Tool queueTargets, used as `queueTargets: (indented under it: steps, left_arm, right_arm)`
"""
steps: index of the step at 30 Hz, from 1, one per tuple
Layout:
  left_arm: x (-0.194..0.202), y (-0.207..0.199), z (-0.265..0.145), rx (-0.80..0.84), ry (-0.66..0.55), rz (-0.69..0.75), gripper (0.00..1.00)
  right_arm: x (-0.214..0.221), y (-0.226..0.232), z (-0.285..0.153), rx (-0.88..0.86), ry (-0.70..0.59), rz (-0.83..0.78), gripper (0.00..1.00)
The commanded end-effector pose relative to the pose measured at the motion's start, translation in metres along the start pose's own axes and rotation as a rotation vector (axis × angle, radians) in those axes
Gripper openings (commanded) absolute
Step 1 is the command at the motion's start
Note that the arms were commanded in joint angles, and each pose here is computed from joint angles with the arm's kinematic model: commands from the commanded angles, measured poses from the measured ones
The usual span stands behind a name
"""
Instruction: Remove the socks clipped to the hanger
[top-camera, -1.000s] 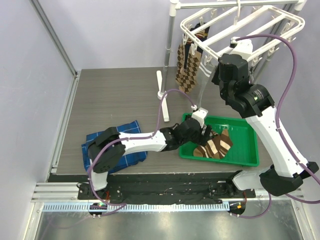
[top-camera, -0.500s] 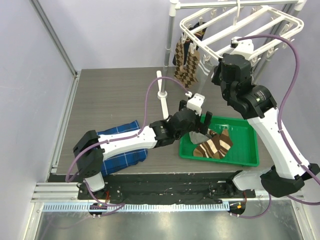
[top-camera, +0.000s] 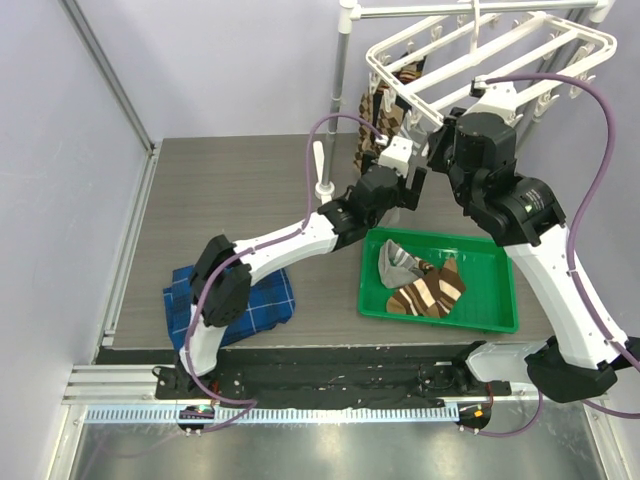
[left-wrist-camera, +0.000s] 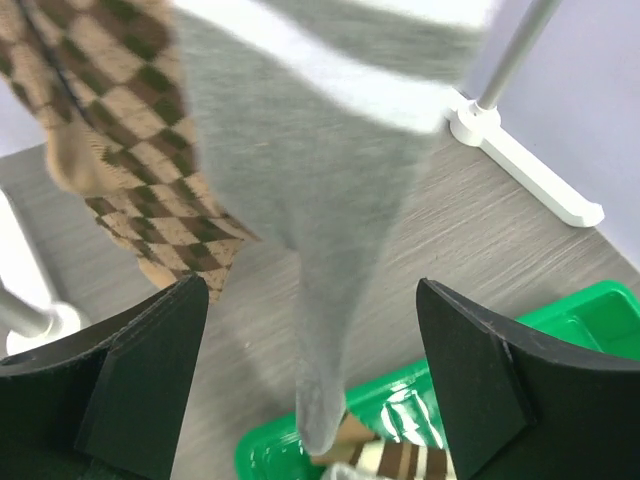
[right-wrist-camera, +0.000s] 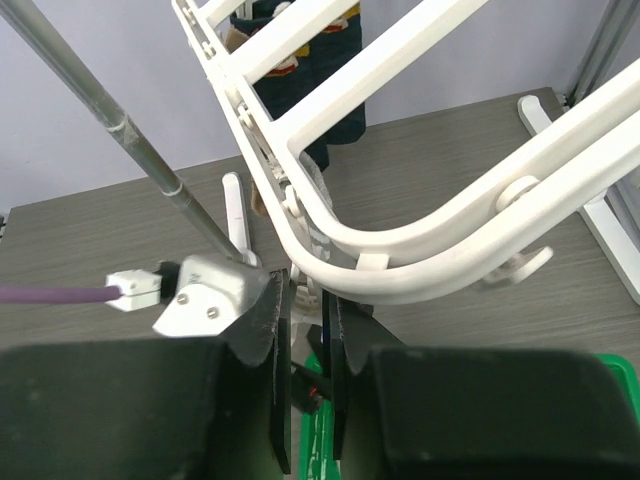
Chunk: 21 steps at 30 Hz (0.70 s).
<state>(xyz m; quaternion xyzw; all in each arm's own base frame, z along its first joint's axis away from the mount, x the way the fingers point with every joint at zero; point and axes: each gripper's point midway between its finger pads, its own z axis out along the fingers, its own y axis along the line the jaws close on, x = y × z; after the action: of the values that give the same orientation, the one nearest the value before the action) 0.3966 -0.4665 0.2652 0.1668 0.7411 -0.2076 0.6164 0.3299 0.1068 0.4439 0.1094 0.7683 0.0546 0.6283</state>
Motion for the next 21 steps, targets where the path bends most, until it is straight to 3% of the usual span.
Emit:
queueTargets:
  steps: [1,4,5,8,13,19,21]
  left_arm:
    - [-0.022,-0.014,0.015,0.030,-0.077,0.002,0.85]
    - [-0.023,-0.019,0.015,0.068,-0.079,-0.015,0.46]
    - [-0.034,-0.025,0.008,0.108,-0.097,-0.032,0.26]
    - [-0.025,-0.032,-0.008,0.181,-0.076,-0.062,0.00]
    - [-0.030,-0.041,-0.032,0.267,-0.065,-0.114,0.00]
    - [-0.034,-0.047,-0.057,0.349,-0.054,-0.138,0.00]
    - [-0.030,-0.049,-0.062,0.369,-0.041,-0.138,0.00]
  right_arm:
    - [-0.005,0.004,-0.004,-0.030,-0.019,0.030,0.01]
    - [-0.003,0.001,-0.003,-0.017,-0.018,0.017,0.01]
    - [-0.003,0.000,-0.003,-0.012,-0.022,0.013,0.01]
    - [-0.003,-0.007,-0.005,0.013,-0.031,0.006,0.06]
    - [-0.007,-0.017,-0.010,0.036,-0.051,0.009,0.19]
    - [-0.009,-0.023,-0.026,0.019,-0.041,0.018,0.46]
    - [-0.008,-0.024,-0.035,-0.006,-0.021,0.019,0.50]
